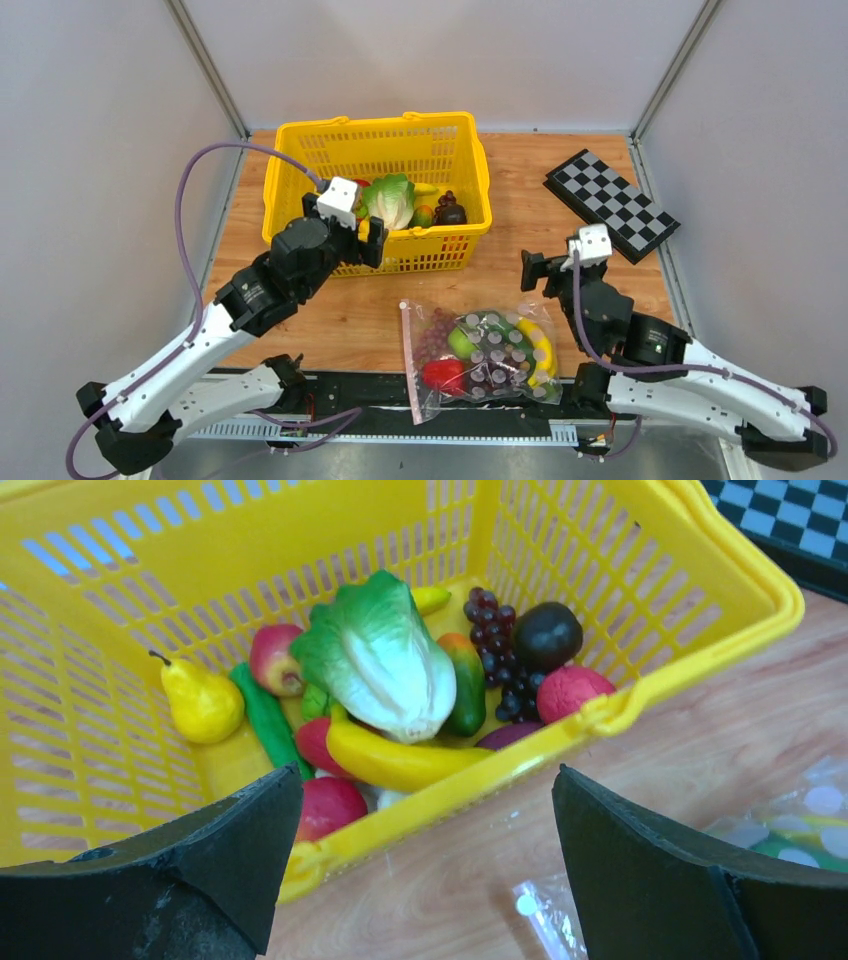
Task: Place the food in the zip-top bag and seal the zipper
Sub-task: Reset both arms
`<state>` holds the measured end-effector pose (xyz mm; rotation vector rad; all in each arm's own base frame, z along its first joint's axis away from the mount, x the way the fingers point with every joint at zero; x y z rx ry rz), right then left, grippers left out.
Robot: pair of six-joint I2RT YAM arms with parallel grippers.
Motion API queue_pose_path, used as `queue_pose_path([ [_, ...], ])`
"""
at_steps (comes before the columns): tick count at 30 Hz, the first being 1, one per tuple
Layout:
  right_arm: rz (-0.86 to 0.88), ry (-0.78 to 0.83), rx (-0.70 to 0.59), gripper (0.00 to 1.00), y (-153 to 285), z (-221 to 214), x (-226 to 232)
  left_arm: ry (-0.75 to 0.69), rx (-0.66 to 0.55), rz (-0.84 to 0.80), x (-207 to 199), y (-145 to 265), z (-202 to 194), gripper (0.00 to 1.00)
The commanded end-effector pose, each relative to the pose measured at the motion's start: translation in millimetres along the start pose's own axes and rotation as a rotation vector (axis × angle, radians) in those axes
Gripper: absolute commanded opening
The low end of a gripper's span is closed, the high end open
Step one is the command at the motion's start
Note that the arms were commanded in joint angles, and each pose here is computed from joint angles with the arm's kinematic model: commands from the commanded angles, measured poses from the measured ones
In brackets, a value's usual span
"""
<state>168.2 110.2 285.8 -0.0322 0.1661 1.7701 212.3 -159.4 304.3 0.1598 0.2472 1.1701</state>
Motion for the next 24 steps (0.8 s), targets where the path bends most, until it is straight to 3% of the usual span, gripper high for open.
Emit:
queue_pose_path([
  [1,-0.023,-0.051,0.036,0.86,-20,19,-15,0.025,-0.052,0.023,12,-4,36,1.00],
  [5,0.050,-0.137,0.138,0.92,-52,14,-31,0.099,-0.075,0.138,55,-2,50,1.00],
  [10,0.115,-0.320,0.185,1.00,-74,20,-57,0.246,-0.079,0.394,117,15,41,1.00],
  [17,0.101,-0.345,0.156,1.00,-67,15,-60,0.364,-0.177,0.536,133,53,32,1.00],
  [24,0.068,-0.350,0.078,1.00,-50,23,-64,0.363,-0.199,0.527,131,64,39,1.00],
])
Point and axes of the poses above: each gripper's point midway between its finger pads, its own y axis back along the fingers, its own x axis along the line the jaws close on, z = x × y, the point moved 3 cm from there along y, back along the fingers, and after that the axes turned 6 degrees about y, right-handed, at the moved point
